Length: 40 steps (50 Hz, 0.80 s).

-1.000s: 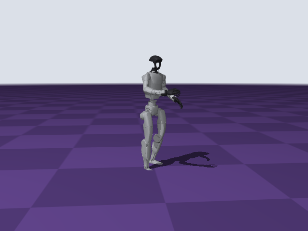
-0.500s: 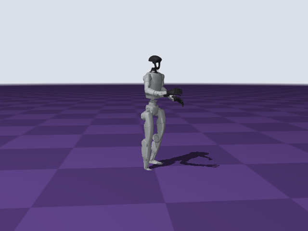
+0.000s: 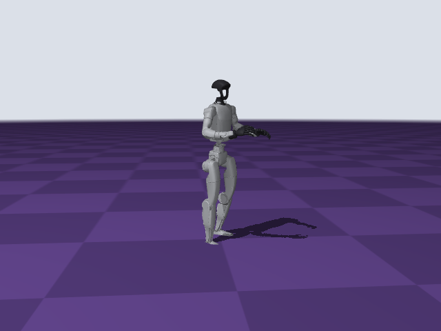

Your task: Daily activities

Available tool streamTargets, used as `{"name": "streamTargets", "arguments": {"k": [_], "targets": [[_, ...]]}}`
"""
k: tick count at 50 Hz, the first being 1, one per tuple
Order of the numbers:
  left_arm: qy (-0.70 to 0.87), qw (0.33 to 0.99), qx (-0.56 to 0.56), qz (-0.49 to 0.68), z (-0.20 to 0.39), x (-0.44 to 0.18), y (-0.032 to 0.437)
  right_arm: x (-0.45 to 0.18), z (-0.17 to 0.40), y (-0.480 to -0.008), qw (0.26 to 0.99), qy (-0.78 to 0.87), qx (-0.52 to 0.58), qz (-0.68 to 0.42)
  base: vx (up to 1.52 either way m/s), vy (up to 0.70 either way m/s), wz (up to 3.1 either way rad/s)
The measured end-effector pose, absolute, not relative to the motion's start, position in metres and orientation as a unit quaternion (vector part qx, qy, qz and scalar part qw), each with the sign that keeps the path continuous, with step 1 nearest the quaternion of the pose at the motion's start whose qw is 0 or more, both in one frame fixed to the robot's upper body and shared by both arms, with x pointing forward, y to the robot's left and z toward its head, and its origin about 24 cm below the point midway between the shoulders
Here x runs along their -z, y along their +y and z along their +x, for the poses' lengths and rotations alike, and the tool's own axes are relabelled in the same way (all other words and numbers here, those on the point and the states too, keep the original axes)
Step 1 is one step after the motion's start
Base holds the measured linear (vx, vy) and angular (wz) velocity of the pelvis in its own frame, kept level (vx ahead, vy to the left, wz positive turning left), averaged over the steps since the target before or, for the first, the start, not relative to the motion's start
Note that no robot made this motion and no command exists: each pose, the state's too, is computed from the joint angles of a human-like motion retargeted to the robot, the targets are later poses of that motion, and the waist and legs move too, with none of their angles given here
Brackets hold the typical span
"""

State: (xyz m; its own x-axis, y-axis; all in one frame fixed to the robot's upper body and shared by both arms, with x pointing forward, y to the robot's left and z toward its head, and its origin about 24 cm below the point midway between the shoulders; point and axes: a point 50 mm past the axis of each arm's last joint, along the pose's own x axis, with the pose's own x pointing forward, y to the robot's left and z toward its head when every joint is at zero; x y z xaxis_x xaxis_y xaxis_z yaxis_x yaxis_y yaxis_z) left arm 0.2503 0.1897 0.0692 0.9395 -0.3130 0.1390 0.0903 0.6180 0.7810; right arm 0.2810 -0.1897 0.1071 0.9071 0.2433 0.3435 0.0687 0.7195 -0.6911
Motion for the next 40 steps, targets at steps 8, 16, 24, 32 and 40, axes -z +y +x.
{"name": "streamTargets", "arguments": {"k": [8,16,24,32,40], "targets": [[-0.162,0.866,0.140,0.451,0.256,-0.083,0.182,-0.107,0.275,-0.187,0.889,-0.200,-0.099,-0.399,0.00,0.00,0.00],[-0.177,0.841,0.170,0.482,0.258,-0.091,0.177,-0.109,0.271,-0.186,0.879,-0.193,-0.130,-0.416,0.00,0.00,0.00],[-0.189,0.826,0.184,0.498,0.261,-0.095,0.172,-0.111,0.271,-0.187,0.879,-0.193,-0.129,-0.417,0.00,0.00,0.00],[-0.202,0.816,0.191,0.507,0.264,-0.098,0.167,-0.113,0.271,-0.189,0.872,-0.198,-0.119,-0.431,0.00,0.00,0.00],[-0.203,0.810,0.196,0.514,0.267,-0.098,0.164,-0.112,0.273,-0.193,0.861,-0.190,-0.115,-0.457,0.00,0.00,0.00]]}}
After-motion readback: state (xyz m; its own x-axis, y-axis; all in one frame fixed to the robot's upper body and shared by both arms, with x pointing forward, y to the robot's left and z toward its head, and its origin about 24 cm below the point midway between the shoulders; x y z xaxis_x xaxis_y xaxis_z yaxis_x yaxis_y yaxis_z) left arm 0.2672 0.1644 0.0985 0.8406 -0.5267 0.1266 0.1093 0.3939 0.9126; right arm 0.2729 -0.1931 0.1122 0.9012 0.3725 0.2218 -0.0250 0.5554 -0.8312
